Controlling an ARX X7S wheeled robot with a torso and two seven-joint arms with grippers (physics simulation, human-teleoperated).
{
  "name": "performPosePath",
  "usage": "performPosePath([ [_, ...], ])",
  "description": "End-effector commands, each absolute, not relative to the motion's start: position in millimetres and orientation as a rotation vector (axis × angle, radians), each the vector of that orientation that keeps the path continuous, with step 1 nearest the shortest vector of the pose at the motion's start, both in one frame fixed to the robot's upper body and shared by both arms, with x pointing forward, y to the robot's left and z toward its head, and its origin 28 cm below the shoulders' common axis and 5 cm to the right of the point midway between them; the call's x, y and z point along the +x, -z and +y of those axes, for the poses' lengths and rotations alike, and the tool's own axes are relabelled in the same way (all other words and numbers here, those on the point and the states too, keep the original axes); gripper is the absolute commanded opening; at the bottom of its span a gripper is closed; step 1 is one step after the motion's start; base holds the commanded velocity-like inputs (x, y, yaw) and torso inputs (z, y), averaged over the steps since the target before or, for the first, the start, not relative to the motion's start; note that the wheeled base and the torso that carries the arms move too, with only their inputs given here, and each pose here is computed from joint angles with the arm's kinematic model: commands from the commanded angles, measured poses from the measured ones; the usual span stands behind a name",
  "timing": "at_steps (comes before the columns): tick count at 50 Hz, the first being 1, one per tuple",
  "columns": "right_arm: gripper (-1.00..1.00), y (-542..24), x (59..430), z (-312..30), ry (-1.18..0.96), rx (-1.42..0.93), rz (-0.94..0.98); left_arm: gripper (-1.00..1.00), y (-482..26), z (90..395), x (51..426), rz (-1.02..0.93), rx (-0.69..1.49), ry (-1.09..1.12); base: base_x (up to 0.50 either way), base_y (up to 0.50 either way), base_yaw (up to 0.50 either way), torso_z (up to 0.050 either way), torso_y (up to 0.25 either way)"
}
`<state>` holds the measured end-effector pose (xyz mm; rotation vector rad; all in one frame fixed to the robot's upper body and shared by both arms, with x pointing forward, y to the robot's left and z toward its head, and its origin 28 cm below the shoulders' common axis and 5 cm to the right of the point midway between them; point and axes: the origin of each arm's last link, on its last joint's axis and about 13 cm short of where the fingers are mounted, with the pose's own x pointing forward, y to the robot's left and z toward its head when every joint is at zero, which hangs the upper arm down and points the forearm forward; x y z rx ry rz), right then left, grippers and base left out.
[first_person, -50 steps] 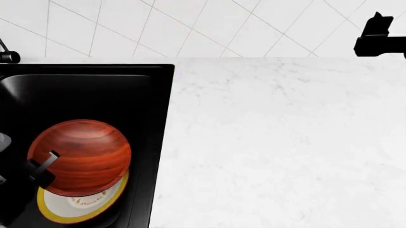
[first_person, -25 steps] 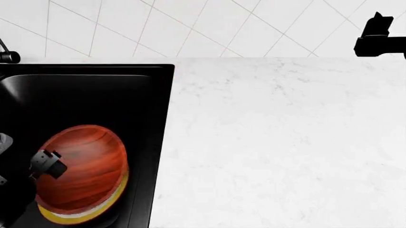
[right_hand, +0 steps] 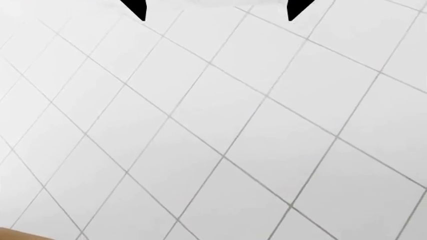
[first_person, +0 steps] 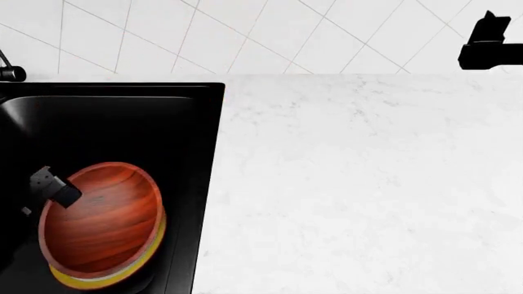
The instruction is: Stack the bowls in the sink.
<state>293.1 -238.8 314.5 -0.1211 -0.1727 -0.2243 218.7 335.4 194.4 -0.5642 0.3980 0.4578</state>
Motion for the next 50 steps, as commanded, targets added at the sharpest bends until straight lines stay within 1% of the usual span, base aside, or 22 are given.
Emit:
performPosePath([
  [1,1.0,-316.6,291.0,-237.5,0.22,-0.116,-0.18,1.0,-223.4,321.7,213.3,0.331,-0.497,-0.352,0.0,0.0,0.0,0.0,0.0],
  [7,1.0,-317.7,289.0,-237.4,0.222,-0.116,-0.182,1.0,-232.7,313.2,213.6,0.309,-0.458,-0.285,0.0,0.0,0.0,0.0,0.0],
  [14,1.0,-316.9,290.1,-234.3,0.214,-0.115,-0.181,1.0,-251.1,299.0,218.2,0.238,-0.384,-0.183,0.0,0.0,0.0,0.0,0.0],
  [20,1.0,-314.8,289.6,-233.1,0.21,-0.116,-0.177,1.0,-269.8,285.8,225.8,0.15,-0.3,-0.101,0.0,0.0,0.0,0.0,0.0],
  [31,1.0,-309.6,289.5,-229.8,0.198,-0.114,-0.174,1.0,-290.2,272.8,230.5,-0.019,-0.113,-0.007,0.0,0.0,0.0,0.0,0.0],
  [39,1.0,-306.4,287.4,-228.4,0.193,-0.108,-0.173,1.0,-299.1,259.6,234.0,-0.064,-0.03,0.066,0.0,0.0,0.0,0.0,0.0],
  [50,1.0,-302.3,281.8,-224.3,0.179,-0.095,-0.174,1.0,-315.8,240.7,245.3,-0.122,0.02,0.15,0.0,0.0,0.0,0.0,0.0],
])
